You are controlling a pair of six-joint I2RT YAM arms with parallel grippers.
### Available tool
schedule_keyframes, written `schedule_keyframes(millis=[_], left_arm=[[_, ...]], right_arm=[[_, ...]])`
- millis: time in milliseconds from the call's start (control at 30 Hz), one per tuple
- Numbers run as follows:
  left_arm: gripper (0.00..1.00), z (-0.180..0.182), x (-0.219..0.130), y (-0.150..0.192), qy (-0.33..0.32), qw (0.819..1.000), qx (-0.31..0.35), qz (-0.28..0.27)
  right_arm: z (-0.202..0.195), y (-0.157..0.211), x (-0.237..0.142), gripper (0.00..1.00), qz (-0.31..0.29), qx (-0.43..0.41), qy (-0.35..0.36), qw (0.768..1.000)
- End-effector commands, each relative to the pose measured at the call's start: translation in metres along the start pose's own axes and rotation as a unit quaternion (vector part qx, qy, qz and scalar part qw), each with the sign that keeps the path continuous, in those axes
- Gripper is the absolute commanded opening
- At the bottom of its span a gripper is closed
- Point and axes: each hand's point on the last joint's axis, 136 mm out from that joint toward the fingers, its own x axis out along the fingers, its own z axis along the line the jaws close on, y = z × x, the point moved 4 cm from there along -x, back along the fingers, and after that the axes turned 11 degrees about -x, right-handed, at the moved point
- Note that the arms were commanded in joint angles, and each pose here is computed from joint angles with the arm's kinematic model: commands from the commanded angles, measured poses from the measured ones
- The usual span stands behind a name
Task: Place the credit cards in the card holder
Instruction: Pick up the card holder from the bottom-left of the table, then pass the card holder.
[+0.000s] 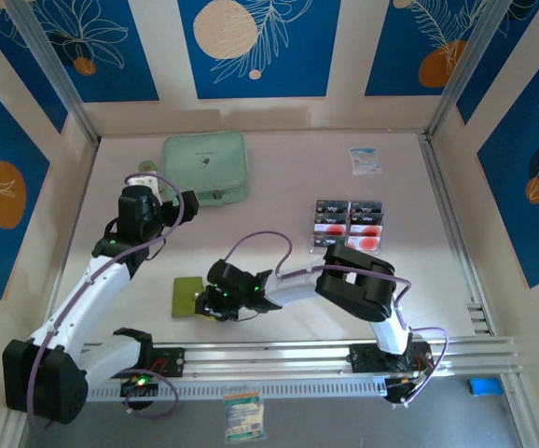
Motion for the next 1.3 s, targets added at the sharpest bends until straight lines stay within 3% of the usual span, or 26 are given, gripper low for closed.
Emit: schedule_keyframes(millis=[0,133,400,667,867,1033,1267], left_arm=[[1.0,-0.003,-0.004,0.005,0.01,1.0,0.01,0.006],[1.0,-0.002,-0.002,0.006,0.009,1.0,0.007,0.008],[1.0,-0.011,-0.001,0.009,0.034,0.999,-0.013,0.028],[1.0,-0.053,-0.007,0.006,0.175,0.981,-0.067,0.045],[1.0,-0.072,-0.005,0.015,0.21,0.967,-0.126,0.071],[1.0,-0.099,0.004,0.031,0.238,0.955,-0.146,0.104],[1.0,-0.136,0.018,0.059,0.27,0.935,-0.171,0.152]], right_arm=[[0.001,-0.004,0.004,0.18,0.002,0.008,-0.008,1.0],[0.001,-0.008,-0.002,0.0,-0.004,-0.002,-0.017,1.0],[0.004,-0.025,-0.07,0.0,-0.047,-0.069,-0.037,0.996],[-0.009,-0.047,-0.181,0.0,-0.119,-0.123,-0.084,0.982],[-0.015,-0.052,-0.253,0.0,-0.178,-0.151,-0.122,0.965],[-0.024,-0.052,-0.291,0.0,-0.223,-0.148,-0.158,0.95],[-0.017,-0.052,-0.316,0.0,-0.252,-0.157,-0.191,0.935]])
